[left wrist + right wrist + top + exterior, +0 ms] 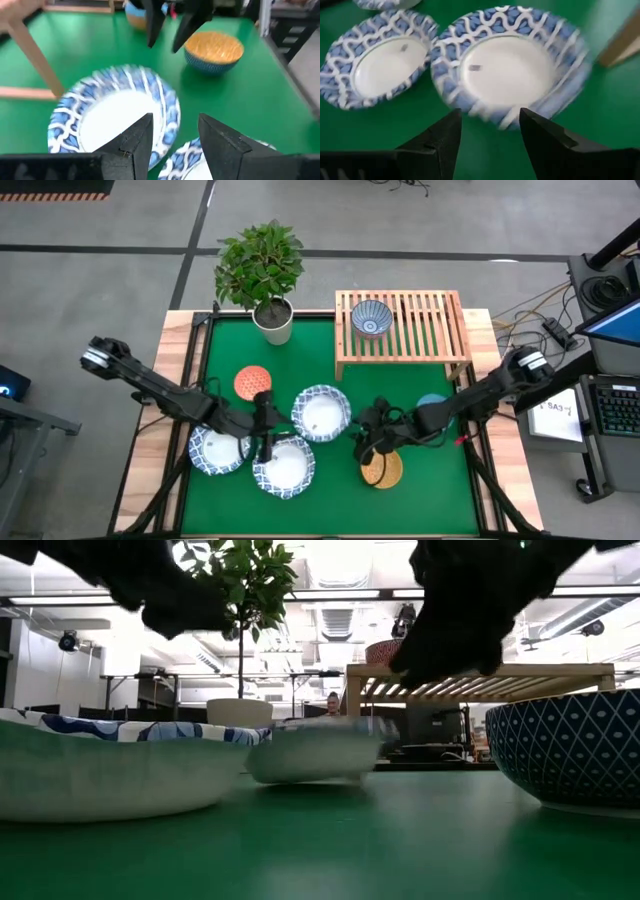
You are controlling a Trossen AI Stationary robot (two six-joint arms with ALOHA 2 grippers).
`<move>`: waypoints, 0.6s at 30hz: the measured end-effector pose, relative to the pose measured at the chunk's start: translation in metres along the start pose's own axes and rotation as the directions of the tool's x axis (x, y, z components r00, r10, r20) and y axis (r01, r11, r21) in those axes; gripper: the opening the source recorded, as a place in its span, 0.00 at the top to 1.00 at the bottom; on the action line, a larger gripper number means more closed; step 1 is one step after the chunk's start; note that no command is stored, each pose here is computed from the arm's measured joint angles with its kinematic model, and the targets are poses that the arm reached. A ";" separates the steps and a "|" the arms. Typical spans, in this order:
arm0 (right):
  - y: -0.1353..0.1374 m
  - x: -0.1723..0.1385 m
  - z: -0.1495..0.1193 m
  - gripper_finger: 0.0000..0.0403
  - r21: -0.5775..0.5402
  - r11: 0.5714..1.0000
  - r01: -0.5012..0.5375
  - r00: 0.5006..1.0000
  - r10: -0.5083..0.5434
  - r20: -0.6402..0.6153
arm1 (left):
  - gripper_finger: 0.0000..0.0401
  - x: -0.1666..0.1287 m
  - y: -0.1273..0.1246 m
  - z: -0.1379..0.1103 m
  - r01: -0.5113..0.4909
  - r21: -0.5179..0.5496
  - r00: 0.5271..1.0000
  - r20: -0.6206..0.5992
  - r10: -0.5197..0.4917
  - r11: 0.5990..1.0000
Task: Place and stack bowls onto a shelf
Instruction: Put the white patterned bowl on the shelf
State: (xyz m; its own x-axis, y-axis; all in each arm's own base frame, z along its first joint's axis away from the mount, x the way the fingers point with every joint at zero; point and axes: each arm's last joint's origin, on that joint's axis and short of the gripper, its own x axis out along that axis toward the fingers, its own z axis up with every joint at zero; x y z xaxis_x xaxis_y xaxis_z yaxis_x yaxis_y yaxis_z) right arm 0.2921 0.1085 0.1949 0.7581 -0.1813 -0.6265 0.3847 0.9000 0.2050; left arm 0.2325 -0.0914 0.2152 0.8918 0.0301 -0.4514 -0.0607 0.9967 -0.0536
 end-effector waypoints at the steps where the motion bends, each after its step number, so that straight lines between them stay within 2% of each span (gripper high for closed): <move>1: 0.002 0.004 -0.002 0.54 -0.008 1.000 -0.029 1.000 0.029 0.007 | 0.65 0.003 0.000 -0.003 -0.004 0.006 1.000 -0.015 0.004 1.000; 4: 0.006 0.014 -0.007 0.55 -0.045 0.997 -0.067 0.997 0.069 0.028 | 0.65 0.013 -0.002 -0.012 -0.014 0.065 0.998 -0.059 0.018 0.998; 9: 0.013 0.023 0.000 0.57 -0.113 0.991 -0.066 0.997 0.071 0.041 | 0.65 0.031 -0.007 -0.024 -0.012 0.176 0.995 -0.095 0.029 0.984; 18: 0.018 0.045 -0.002 0.60 -0.140 0.990 -0.034 0.999 0.037 0.016 | 0.65 0.058 -0.020 -0.017 -0.002 0.294 0.991 -0.125 0.041 0.956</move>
State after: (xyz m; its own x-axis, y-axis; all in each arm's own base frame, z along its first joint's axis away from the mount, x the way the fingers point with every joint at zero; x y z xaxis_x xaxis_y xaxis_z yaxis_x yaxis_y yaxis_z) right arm 0.3322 0.1179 0.1685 0.7802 -0.1547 -0.6061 0.2815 0.9521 0.1192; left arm 0.2773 -0.1105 0.1749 0.8253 0.0609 -0.5613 0.0719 0.9747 0.2115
